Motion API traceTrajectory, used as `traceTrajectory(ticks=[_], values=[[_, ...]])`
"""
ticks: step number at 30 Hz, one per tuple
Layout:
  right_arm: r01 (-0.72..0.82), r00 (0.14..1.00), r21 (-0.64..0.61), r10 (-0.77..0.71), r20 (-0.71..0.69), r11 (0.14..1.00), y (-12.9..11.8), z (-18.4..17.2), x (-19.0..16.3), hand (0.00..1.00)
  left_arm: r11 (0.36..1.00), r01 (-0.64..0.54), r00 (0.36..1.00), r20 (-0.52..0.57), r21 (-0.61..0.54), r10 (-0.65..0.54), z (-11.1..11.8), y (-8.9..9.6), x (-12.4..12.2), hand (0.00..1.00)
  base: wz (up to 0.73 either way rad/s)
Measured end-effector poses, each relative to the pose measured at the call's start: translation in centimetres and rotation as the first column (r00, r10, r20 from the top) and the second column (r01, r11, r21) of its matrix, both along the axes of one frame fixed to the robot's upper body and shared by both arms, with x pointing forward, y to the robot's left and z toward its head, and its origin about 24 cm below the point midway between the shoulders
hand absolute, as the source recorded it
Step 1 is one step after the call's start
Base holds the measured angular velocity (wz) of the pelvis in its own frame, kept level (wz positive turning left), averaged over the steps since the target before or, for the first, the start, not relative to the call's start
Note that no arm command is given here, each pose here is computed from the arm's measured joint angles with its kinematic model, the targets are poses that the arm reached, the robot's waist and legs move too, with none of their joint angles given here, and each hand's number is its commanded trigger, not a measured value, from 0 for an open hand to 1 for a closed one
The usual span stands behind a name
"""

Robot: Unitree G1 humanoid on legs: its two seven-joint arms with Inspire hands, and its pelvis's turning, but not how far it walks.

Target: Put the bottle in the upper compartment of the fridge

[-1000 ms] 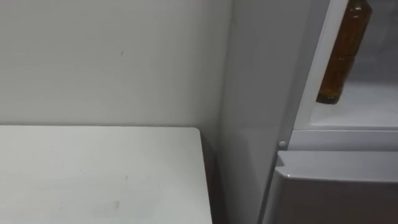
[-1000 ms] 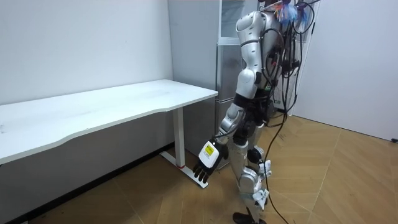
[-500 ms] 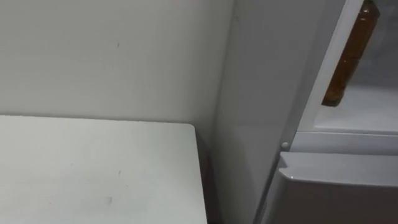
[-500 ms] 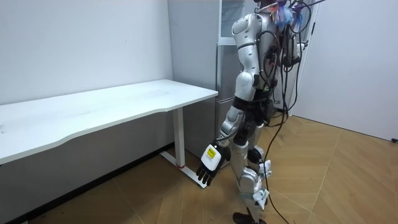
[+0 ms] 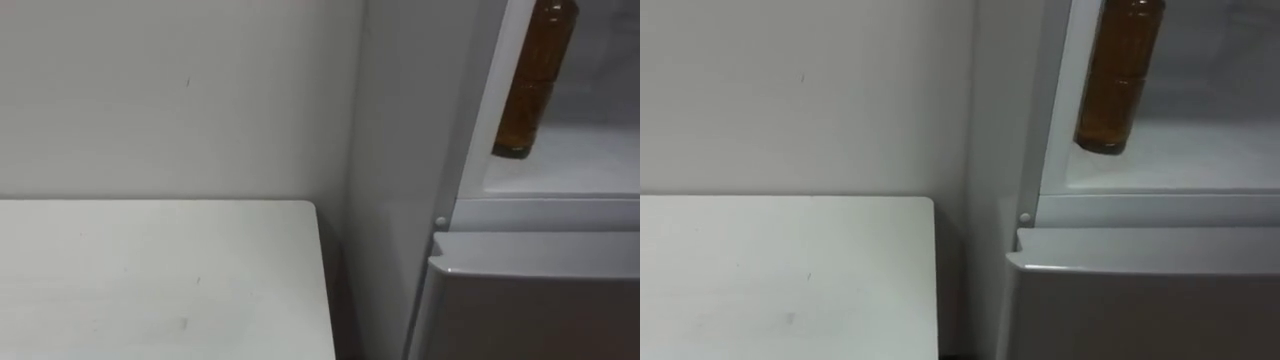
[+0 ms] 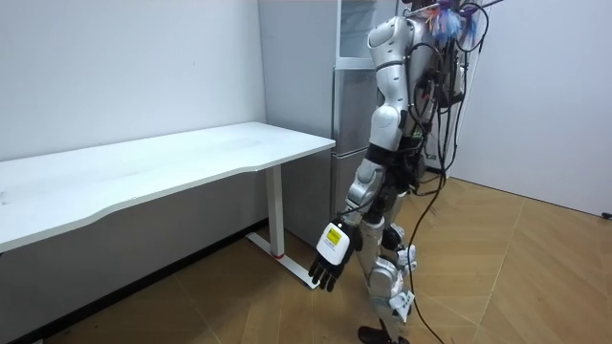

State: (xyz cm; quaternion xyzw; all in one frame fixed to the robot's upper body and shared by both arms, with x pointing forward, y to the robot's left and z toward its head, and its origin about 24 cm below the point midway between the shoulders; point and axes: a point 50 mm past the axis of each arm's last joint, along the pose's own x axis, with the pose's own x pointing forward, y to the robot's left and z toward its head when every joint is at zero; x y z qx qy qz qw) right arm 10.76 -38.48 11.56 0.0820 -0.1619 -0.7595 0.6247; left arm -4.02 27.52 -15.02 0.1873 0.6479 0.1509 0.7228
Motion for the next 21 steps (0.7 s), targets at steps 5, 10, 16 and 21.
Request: traceTrajectory(ticks=[5,10,16,21], values=[[-0.011,0.999,-0.025,0.010,-0.030,1.000,0.3,0.0,0.3,0.00,1.000,-0.020,1.000,0.010,0.006,0.020,0.1,0.2,0.1,0.00,-0.09],[-0.030,0.994,-0.092,0.020,-0.107,0.995,0.9,0.0,0.2,0.00,1.000,-0.014,0.999,0.034,0.005,0.013,0.0,0.2,0.8,0.00,-0.10],[-0.082,0.976,-0.209,0.036,-0.213,0.975,2.3,0.0,1.1,0.00,1.000,-0.005,1.000,0.031,-0.007,0.005,-0.2,-0.1,1.2,0.00,-0.04],[-0.122,0.964,-0.287,0.044,-0.264,0.950,3.1,0.4,1.6,0.00,1.000,0.000,1.000,0.017,-0.014,0.000,-0.3,-0.2,1.1,0.00,0.00]])
